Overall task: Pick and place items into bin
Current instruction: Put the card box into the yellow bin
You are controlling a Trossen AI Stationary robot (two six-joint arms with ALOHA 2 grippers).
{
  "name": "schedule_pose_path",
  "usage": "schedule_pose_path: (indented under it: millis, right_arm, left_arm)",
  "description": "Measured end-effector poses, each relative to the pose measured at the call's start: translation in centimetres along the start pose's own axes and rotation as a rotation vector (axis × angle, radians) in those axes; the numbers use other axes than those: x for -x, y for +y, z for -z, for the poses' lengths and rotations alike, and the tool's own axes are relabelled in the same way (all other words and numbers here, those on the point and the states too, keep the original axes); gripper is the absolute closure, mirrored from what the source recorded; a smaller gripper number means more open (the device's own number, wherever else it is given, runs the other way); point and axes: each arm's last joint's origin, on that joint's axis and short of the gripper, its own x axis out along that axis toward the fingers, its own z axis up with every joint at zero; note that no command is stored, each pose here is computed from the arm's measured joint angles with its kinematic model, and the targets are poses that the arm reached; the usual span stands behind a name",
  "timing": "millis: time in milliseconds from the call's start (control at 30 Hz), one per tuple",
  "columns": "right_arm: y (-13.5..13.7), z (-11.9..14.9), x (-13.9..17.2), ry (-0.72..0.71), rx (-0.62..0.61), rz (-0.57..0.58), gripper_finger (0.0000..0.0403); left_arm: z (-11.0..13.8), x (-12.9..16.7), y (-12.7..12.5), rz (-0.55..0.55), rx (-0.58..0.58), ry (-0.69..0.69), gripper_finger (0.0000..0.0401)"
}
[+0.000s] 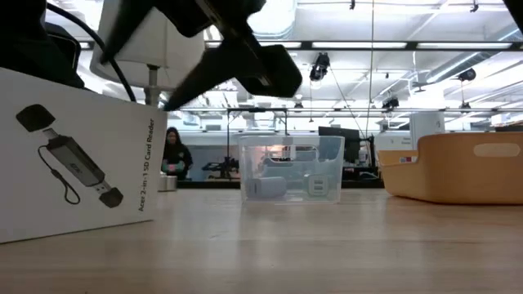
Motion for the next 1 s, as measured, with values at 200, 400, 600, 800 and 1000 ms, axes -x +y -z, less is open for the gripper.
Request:
schedule_pose_path:
  millis: [200,400,600,800,1000]
  right_arm:
    - [-0.9,-0.5,-0.1,0.034,0.017,0.033,0.0195]
    - [-0.8,-0.1,2.1,-0.013,0.526,0.176,0.0195]
    - [-0.7,-0.4,3.3,0.036,1.067,0.246,0.0195]
    - [-0.3,-0.4,2.6,0.041,1.329,0.225,0.0195]
    - [-0.3,-0.6,0.9,0.053,1.415,0.234,0.0195]
  left_arm:
    - [0.0,0.0,0.0,-0.002,-0.019,-0.001,0.0205]
    - [0.0,0.0,0.0,-0.001,-0.018,0.001,0.0205]
    - [0.0,0.0,0.0,0.003,-0.015,0.004,0.0205]
    - [0.0,0.0,-0.1,0.006,-0.012,0.005,0.0205]
    - [0.0,0.0,-0.1,0.008,-0.010,0.006,0.0206]
